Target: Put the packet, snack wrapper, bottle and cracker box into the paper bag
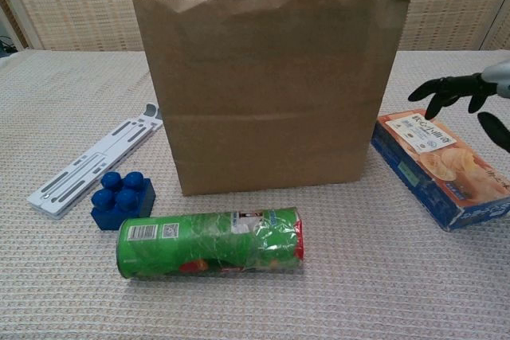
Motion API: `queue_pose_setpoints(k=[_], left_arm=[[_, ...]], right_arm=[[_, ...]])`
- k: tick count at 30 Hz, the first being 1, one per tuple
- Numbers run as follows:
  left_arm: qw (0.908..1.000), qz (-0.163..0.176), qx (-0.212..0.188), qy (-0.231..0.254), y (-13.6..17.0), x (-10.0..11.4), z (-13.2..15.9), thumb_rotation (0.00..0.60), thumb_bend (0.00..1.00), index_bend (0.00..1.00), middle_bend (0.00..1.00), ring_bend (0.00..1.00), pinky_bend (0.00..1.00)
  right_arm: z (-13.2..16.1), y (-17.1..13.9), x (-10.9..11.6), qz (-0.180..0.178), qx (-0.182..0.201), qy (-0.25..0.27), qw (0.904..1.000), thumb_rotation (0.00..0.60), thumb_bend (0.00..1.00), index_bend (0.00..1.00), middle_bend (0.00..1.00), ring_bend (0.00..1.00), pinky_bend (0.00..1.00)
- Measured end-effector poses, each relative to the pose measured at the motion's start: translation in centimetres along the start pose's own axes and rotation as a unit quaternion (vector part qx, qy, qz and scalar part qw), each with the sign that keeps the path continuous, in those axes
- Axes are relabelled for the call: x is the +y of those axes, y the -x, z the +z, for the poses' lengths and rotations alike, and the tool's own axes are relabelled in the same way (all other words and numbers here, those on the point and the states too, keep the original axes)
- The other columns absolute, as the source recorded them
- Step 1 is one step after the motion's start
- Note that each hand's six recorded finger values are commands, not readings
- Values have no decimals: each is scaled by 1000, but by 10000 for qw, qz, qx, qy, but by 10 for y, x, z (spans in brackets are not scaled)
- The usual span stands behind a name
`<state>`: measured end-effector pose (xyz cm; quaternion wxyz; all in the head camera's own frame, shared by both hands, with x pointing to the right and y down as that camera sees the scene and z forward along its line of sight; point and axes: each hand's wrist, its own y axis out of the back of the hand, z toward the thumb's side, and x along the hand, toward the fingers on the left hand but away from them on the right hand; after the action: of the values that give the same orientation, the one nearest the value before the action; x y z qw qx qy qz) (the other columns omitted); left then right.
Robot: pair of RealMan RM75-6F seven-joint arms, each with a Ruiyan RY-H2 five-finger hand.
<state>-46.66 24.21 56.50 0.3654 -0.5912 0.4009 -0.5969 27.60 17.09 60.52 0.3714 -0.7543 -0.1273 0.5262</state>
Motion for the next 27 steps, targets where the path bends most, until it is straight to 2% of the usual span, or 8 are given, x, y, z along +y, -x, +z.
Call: queue_pose_setpoints(k=[9,19,27], left_arm=[[10000,-8,-12,10,0,0,0,600,368,19,0,0,0],[10000,-10,-16,12,0,0,0,600,368,20,0,0,0],[10000,-9,-19,20,0,0,0,600,368,19,0,0,0]], right_arm=[[34,9,-29,532,427,-148,9976,600,880,143,184,124,231],[40,12,-60,989,439,-90,9941,600,880,151,184,124,231],[45,14,-75,1164,477,-114,9920,600,880,152,184,125,231]])
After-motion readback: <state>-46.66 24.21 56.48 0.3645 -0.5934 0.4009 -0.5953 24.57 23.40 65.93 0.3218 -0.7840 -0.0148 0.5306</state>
